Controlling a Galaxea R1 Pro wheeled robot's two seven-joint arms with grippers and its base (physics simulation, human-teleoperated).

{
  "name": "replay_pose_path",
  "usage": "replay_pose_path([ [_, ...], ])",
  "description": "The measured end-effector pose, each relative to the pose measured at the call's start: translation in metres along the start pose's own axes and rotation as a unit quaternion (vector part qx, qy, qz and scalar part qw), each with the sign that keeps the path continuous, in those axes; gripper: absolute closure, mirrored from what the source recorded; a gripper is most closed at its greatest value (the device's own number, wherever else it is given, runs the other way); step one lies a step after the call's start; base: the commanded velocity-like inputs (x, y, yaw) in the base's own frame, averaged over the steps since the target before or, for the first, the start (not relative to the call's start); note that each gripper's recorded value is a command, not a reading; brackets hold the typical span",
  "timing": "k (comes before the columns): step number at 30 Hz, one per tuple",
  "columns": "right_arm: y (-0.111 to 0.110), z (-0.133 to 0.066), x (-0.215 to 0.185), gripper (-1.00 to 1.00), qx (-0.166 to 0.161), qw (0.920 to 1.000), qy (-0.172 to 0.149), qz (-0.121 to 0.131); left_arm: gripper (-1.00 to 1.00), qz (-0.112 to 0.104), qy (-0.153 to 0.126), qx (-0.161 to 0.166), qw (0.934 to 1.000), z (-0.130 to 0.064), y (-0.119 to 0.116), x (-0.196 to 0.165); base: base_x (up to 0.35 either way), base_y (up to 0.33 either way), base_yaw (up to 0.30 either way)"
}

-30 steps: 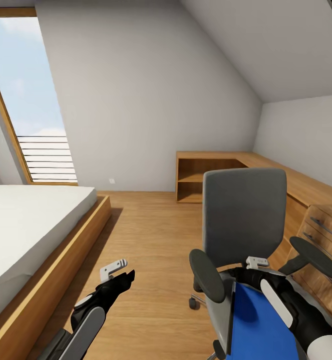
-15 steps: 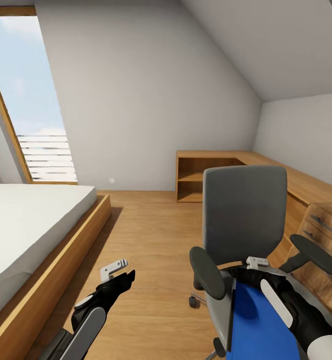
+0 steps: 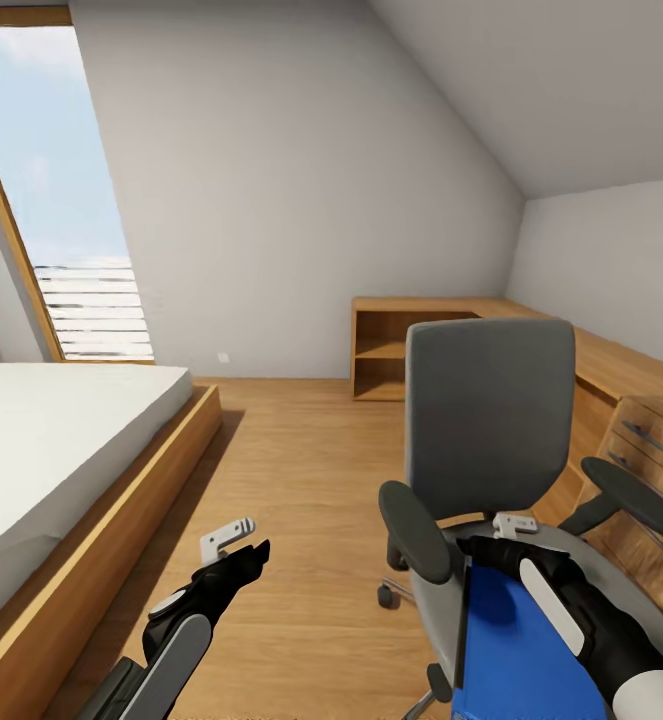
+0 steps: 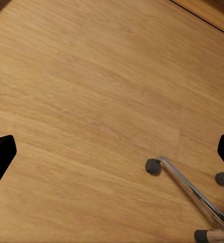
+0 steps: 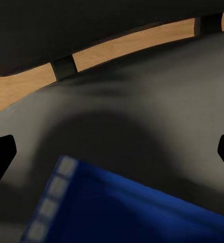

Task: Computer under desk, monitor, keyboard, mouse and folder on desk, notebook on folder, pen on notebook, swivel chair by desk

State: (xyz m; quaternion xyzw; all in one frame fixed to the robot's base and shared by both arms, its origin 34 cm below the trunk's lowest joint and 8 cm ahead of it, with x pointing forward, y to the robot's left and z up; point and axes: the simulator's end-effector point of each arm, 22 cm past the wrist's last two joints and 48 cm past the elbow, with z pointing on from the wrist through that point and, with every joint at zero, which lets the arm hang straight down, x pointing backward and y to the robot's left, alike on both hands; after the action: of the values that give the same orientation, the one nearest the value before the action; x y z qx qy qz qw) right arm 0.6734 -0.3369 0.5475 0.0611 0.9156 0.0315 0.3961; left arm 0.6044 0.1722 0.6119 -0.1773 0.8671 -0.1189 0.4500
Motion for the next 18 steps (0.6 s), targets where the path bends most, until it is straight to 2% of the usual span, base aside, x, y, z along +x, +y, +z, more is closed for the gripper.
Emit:
replay_pose_path([
  [18, 0.0002, 0.0001, 0.0002, -1.00, 0.000, 1.0000, 0.000, -0.001, -1.00, 0.000, 0.002, 0.004, 1.0000, 0.0001, -0.0013, 0.0006, 0.000, 0.000, 0.000],
])
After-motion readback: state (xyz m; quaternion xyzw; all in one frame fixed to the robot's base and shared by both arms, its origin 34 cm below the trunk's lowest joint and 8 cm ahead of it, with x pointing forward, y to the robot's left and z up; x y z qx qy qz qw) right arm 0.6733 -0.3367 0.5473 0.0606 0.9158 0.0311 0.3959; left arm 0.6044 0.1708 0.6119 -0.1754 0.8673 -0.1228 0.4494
